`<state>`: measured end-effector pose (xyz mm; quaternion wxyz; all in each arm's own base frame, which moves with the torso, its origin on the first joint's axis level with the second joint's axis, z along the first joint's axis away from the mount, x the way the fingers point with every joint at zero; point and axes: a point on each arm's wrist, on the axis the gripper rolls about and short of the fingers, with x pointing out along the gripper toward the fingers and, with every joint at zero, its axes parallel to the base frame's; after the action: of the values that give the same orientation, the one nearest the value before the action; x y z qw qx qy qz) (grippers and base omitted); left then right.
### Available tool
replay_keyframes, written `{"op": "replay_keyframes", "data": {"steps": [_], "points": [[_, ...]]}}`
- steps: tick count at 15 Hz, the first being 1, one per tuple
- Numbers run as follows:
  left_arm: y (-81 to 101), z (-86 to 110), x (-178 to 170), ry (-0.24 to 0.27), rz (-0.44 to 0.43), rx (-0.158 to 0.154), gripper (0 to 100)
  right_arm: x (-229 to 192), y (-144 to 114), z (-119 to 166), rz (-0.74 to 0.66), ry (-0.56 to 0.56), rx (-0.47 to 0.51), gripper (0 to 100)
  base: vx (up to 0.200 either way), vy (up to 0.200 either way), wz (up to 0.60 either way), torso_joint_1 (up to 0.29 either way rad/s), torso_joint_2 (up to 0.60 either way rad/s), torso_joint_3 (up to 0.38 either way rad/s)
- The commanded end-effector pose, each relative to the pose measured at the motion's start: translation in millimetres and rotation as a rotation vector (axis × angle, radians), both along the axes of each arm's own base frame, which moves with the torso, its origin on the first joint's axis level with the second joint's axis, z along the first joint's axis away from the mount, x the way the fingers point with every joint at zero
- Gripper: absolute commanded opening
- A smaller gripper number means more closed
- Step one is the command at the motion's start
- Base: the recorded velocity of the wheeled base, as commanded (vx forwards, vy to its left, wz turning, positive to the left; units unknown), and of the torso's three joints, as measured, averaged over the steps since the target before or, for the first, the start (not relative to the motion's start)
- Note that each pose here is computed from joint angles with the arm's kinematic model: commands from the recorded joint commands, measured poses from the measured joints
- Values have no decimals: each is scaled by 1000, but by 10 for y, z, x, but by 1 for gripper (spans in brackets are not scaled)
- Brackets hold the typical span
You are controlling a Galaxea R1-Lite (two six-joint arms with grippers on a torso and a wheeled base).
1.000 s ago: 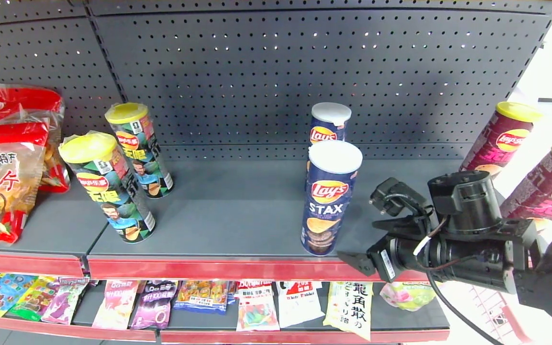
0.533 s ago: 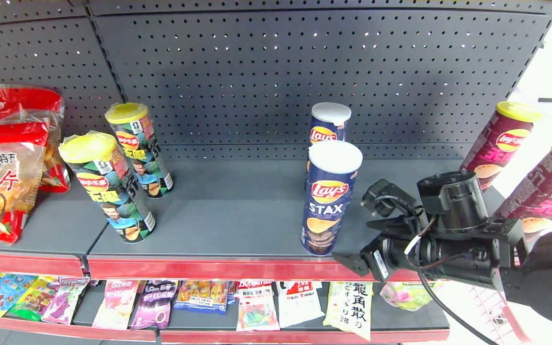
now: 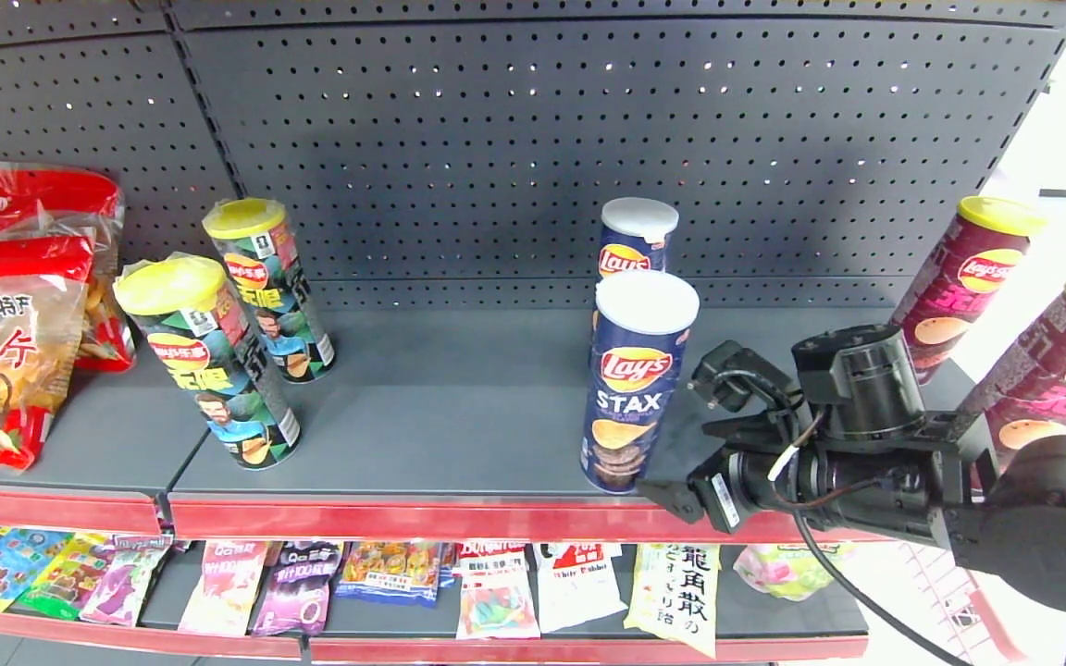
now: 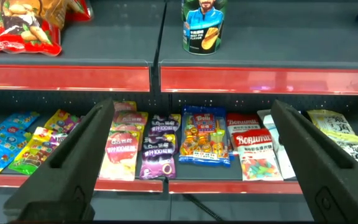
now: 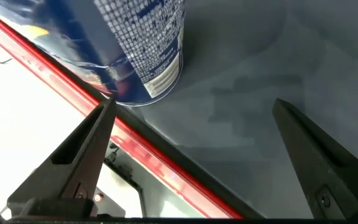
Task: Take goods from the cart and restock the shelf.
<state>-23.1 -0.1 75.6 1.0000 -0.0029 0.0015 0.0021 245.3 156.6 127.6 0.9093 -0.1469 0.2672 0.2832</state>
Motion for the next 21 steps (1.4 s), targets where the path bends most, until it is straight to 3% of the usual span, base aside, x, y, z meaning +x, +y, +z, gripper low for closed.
{"op": "replay_keyframes", "data": {"steps": [1, 21], "points": [[0, 0, 1, 2, 0, 0, 100, 13, -7, -13, -6, 4, -3, 100, 0, 0, 0, 0, 0, 0], [0, 1, 1, 0, 0, 0, 100, 242, -161, 16, -107, -16, -6, 100, 0, 0, 0, 0, 0, 0]]}}
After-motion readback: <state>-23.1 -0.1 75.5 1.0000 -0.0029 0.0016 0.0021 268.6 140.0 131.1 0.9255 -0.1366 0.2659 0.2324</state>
